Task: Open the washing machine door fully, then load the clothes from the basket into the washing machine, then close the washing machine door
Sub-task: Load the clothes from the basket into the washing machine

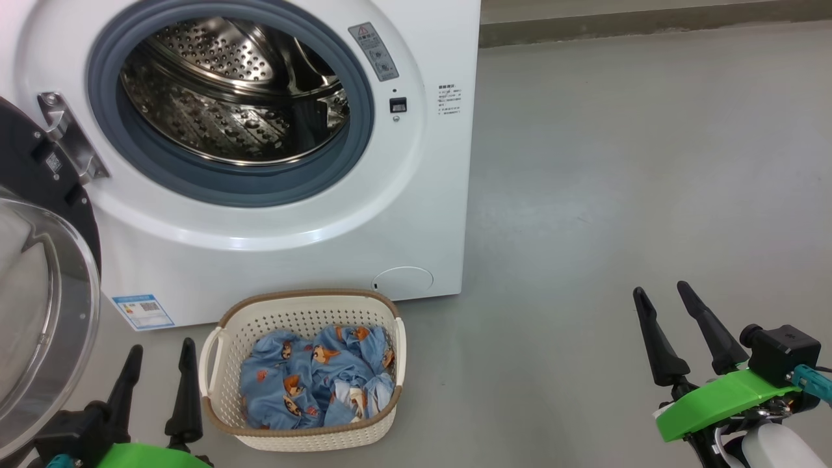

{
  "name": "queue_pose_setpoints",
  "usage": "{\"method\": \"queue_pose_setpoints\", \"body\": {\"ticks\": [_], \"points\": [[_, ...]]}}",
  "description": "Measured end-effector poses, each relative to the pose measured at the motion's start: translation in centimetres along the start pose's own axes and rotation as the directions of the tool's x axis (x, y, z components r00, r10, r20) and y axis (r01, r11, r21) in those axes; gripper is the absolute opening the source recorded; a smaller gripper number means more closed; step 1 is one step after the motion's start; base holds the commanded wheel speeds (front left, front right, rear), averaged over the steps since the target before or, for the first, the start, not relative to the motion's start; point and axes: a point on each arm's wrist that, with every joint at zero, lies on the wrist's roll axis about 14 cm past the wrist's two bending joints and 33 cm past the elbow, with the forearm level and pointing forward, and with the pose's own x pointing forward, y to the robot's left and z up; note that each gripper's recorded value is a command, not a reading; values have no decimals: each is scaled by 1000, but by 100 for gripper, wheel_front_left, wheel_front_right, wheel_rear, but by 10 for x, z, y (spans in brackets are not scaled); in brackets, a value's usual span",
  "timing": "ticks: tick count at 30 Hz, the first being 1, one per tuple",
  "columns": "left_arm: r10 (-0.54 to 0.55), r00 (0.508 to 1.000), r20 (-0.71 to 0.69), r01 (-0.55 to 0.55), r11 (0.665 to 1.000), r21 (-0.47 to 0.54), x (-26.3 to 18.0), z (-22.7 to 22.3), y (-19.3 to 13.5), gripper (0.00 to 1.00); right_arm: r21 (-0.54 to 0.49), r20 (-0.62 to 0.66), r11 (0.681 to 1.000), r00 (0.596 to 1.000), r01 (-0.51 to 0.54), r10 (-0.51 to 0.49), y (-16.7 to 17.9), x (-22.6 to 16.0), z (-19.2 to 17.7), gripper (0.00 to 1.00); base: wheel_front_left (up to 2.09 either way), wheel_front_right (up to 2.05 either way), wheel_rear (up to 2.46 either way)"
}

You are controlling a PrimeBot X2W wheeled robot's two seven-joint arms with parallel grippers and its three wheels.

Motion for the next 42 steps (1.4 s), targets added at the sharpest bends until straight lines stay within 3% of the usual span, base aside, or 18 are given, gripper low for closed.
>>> {"method": "queue_pose_setpoints", "body": {"ticks": [14, 42], "points": [[1, 1000, 0, -1, 1000, 2, 0, 0, 0, 100, 3, 1, 1000, 1000, -1, 1, 1, 0, 0, 100, 14, -14, 0], [19, 1000, -8, -19, 1000, -6, -1, -2, 5, 100, 11, -5, 1000, 1000, -7, 7, 4, 3, -3, 100, 112, -112, 0]]}}
